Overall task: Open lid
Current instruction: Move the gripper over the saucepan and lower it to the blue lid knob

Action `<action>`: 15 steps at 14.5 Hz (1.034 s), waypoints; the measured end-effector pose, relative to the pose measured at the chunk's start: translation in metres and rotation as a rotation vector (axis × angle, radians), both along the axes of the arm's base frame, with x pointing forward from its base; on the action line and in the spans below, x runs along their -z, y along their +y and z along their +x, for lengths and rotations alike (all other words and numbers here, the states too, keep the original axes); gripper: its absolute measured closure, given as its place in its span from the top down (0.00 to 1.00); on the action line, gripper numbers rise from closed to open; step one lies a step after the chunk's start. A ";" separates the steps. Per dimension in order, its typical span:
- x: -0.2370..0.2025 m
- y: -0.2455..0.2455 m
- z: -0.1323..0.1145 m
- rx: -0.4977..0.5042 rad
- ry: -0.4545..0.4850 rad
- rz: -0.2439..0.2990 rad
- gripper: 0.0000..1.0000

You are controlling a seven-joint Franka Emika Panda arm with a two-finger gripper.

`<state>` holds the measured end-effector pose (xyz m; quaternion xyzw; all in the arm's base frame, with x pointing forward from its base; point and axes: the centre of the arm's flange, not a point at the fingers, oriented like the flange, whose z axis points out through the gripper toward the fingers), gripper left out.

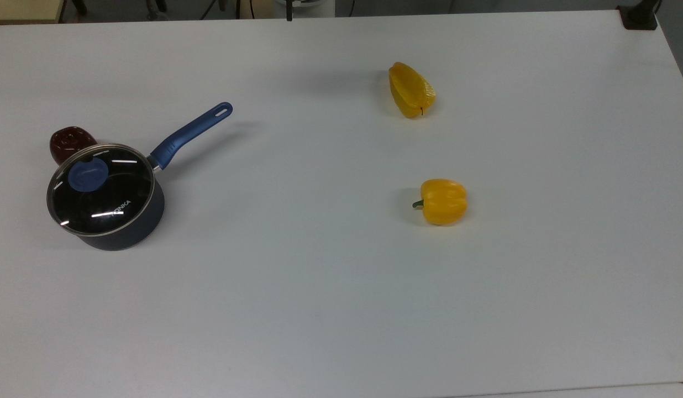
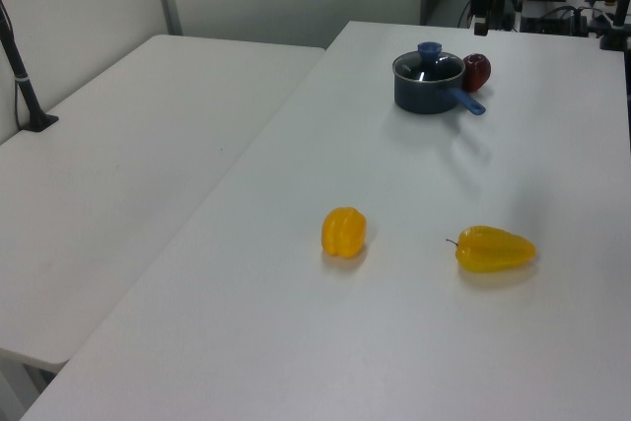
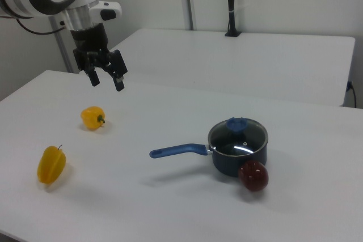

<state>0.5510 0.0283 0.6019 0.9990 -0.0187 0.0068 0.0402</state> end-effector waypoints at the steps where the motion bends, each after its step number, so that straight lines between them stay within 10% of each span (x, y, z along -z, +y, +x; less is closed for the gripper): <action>1: 0.001 0.000 0.001 0.000 0.002 0.000 1.00; 7: 0.000 -0.006 0.001 0.012 -0.004 0.000 1.00; 15: -0.001 -0.137 0.038 0.205 -0.124 -0.002 1.00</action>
